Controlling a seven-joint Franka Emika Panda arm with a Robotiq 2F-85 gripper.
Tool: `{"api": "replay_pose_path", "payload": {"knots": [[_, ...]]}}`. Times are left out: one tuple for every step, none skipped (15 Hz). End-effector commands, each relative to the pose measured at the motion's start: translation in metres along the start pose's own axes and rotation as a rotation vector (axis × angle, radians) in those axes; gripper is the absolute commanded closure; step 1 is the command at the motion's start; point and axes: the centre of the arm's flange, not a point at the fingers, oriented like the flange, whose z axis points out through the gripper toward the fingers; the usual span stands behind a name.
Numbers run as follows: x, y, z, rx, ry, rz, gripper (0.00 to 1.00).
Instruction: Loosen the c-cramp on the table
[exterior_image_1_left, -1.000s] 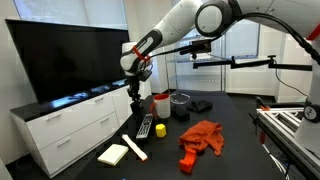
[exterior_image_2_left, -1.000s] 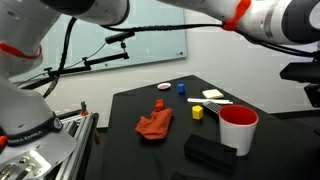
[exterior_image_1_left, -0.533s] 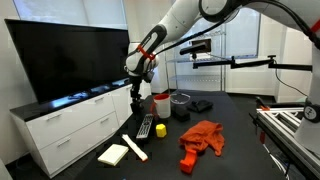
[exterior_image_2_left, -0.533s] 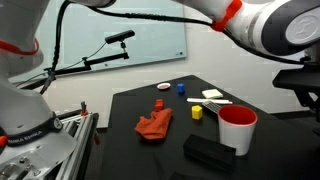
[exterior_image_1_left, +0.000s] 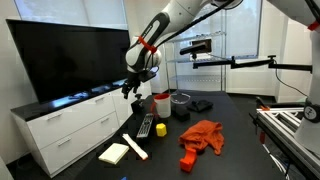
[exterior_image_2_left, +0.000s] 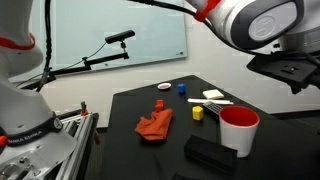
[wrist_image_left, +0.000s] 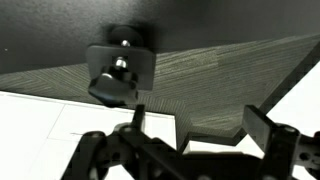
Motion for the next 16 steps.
{"api": "replay_pose_path", "payload": {"knots": [[-0.017, -0.016, -0.032, 0.01, 0.088, 0.171, 0.0], [-0.019, -0.017, -0.035, 0.007, 0.11, 0.2, 0.0], [-0.019, -0.016, -0.04, -0.002, 0.131, 0.227, 0.0], [-0.016, -0.016, -0.04, -0.013, 0.145, 0.249, 0.0], [-0.013, -0.011, -0.046, -0.029, 0.142, 0.264, 0.0], [-0.006, -0.006, -0.048, -0.053, 0.127, 0.282, 0.0], [0.0, 0.001, -0.053, -0.081, 0.104, 0.304, 0.0], [0.005, 0.009, -0.06, -0.098, 0.082, 0.309, 0.0], [0.009, 0.018, -0.067, -0.123, 0.054, 0.325, 0.0], [0.014, 0.025, -0.074, -0.149, 0.026, 0.331, 0.0], [0.018, 0.03, -0.079, -0.171, -0.01, 0.337, 0.0], [0.022, 0.033, -0.081, -0.191, -0.033, 0.347, 0.0], [0.026, 0.034, -0.083, -0.206, -0.058, 0.345, 0.0], [0.028, 0.033, -0.082, -0.217, -0.08, 0.348, 0.0], [0.03, 0.031, -0.078, -0.22, -0.104, 0.351, 0.0], [0.032, 0.027, -0.073, -0.217, -0.128, 0.352, 0.0]]}}
